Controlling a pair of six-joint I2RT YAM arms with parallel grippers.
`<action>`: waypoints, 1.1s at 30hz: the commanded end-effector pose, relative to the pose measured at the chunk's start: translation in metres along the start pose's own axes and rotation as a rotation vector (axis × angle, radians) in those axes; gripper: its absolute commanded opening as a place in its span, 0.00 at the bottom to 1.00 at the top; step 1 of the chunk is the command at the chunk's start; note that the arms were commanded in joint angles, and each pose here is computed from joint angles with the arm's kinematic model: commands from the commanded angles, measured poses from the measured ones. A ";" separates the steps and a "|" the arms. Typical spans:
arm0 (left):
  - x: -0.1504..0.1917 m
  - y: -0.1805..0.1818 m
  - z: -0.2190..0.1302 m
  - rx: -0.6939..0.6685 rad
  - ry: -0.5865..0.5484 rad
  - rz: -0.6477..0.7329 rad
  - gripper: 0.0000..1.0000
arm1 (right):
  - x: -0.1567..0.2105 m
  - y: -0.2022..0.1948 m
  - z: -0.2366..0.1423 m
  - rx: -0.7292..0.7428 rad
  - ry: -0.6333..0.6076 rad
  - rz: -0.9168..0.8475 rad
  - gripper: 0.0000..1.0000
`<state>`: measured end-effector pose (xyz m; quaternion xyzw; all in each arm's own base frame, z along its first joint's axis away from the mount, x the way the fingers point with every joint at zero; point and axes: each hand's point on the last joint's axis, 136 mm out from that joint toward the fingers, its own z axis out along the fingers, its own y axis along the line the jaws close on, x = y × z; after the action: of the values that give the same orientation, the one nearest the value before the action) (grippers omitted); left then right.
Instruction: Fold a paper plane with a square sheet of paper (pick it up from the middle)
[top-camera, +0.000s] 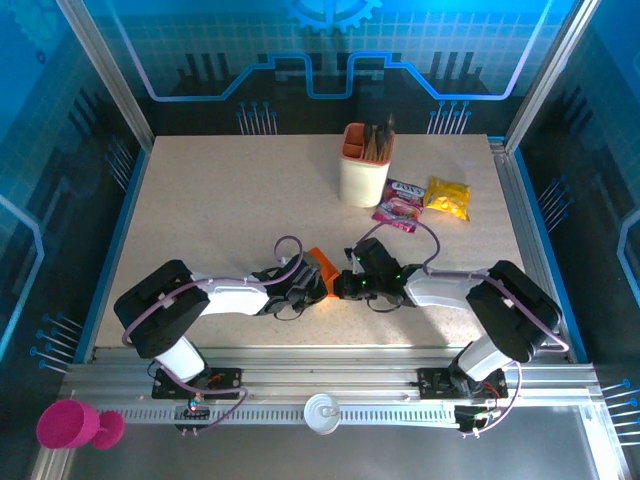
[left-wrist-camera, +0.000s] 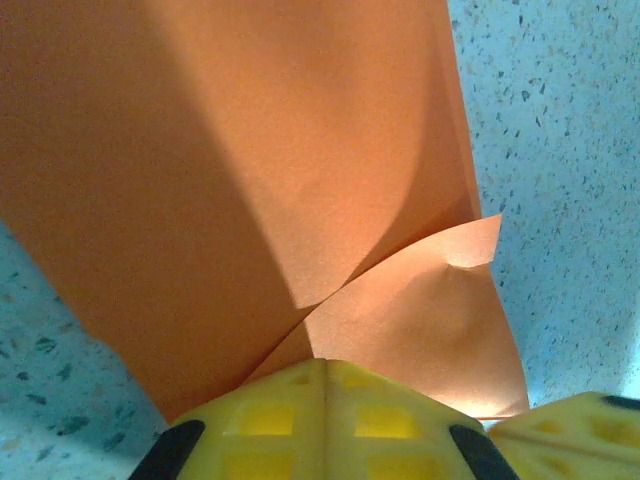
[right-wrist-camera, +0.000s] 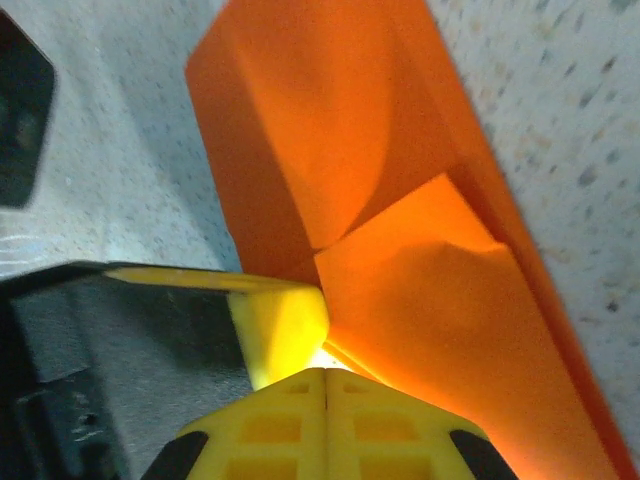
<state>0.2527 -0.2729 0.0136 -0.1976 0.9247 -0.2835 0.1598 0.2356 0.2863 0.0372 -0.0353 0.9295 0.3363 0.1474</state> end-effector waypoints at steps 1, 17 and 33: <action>0.011 0.035 0.001 -0.115 0.026 0.005 0.00 | 0.003 0.002 0.009 0.013 0.000 0.010 0.00; 0.014 0.054 -0.001 -0.170 0.014 -0.052 0.00 | 0.026 -0.072 0.005 0.139 0.032 0.225 0.00; 0.014 0.059 -0.002 -0.181 0.012 -0.053 0.00 | 0.020 -0.140 -0.032 0.272 0.048 0.497 0.00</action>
<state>0.2498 -0.2712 0.0129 -0.2202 0.9184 -0.2886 0.1571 0.2562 0.2119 0.0091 0.1382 0.9254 0.3422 0.0861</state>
